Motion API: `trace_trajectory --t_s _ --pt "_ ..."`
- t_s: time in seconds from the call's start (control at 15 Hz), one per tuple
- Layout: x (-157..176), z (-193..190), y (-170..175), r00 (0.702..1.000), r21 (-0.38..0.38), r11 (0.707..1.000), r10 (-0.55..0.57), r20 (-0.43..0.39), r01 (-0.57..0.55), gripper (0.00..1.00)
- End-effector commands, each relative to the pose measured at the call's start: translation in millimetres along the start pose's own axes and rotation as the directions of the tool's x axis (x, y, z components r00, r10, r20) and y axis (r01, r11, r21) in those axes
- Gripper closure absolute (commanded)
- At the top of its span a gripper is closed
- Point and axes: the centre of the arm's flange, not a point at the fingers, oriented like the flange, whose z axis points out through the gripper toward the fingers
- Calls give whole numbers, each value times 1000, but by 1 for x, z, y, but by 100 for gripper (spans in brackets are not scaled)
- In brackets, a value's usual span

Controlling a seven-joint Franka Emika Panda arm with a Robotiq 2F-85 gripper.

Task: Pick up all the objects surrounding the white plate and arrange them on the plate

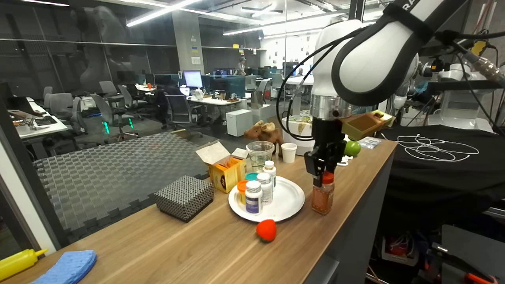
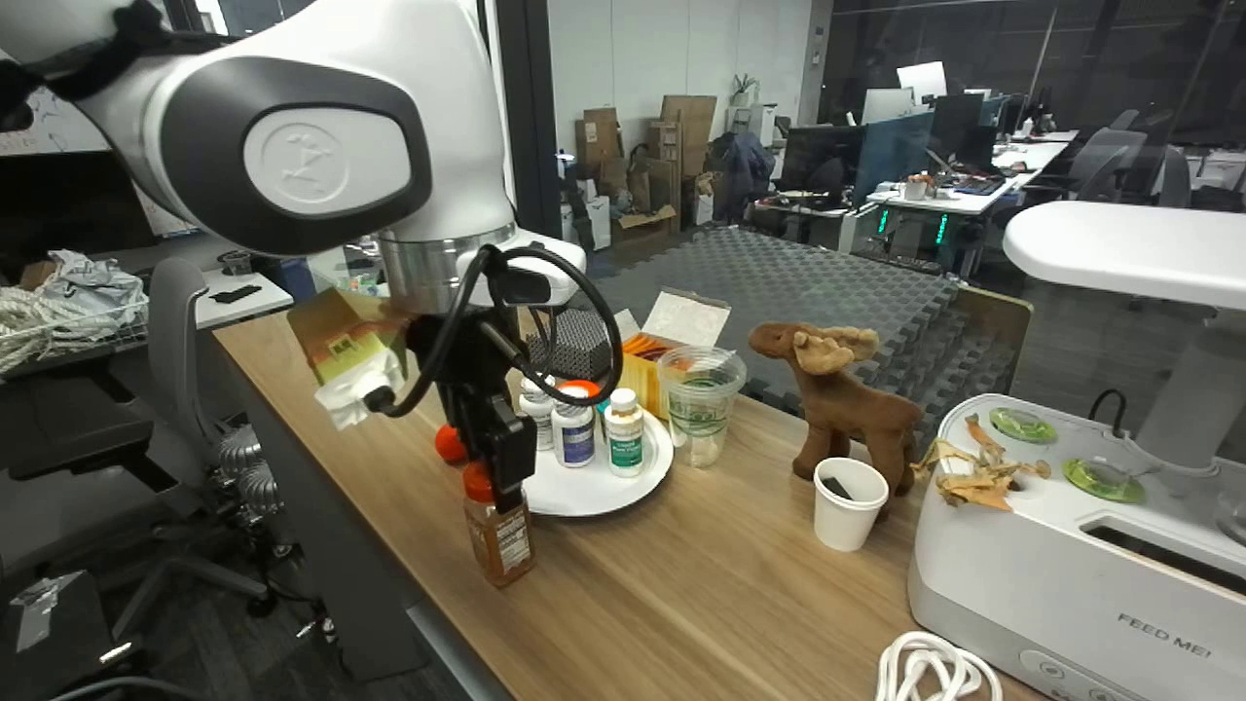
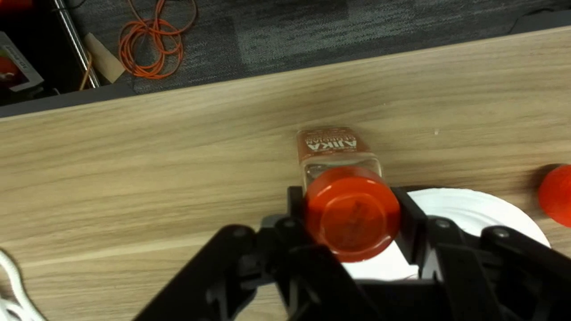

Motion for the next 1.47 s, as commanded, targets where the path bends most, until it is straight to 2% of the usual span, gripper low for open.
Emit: trace_trajectory --t_s 0.0,0.53,1.0,1.4 --pt "14 -33 9 1000 -2 1000 3 -29 -3 76" --pt "72 -64 5 996 11 998 -55 -63 56 76" --pt "109 -33 -6 994 89 991 -104 11 103 76" --pt "128 -16 -9 995 87 991 -101 15 99 76"
